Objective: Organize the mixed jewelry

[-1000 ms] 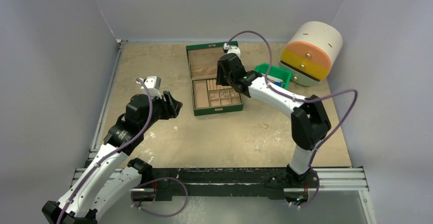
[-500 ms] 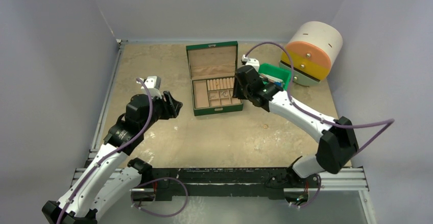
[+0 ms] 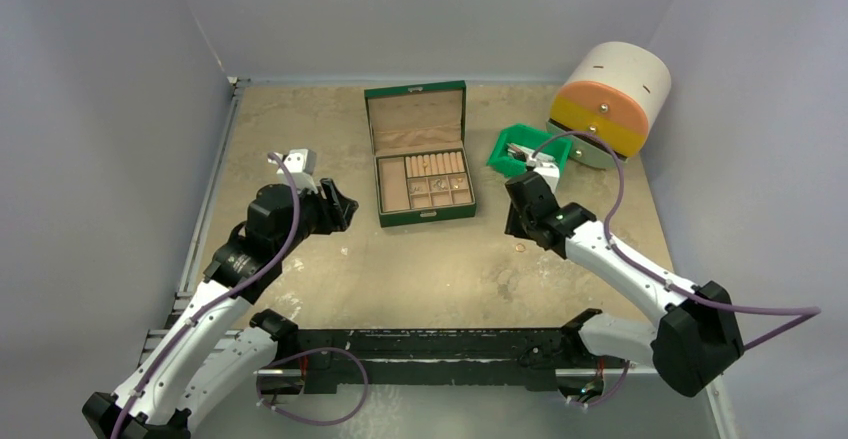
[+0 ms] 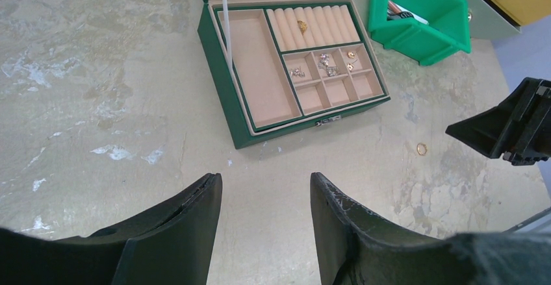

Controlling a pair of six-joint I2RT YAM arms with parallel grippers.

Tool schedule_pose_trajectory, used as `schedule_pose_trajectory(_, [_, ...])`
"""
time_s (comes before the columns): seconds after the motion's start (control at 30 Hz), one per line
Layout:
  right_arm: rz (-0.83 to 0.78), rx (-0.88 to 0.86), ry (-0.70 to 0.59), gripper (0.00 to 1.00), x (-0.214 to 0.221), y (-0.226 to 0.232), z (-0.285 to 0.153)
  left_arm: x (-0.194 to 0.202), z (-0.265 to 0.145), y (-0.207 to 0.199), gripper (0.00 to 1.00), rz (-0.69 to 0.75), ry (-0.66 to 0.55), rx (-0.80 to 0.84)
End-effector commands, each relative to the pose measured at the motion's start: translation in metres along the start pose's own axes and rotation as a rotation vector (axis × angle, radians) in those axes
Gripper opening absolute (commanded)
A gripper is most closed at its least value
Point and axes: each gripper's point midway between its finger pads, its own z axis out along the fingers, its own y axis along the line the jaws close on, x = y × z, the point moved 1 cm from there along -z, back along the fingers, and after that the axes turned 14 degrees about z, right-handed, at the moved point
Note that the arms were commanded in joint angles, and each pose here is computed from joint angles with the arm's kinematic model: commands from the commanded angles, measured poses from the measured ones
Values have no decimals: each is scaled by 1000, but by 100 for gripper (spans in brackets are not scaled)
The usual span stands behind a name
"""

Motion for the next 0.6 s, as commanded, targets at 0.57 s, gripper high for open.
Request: schedule_pose_trajectory(0.57, [131,67,164,36,29,-48,40,-13,2,-5,52,19,-31,19])
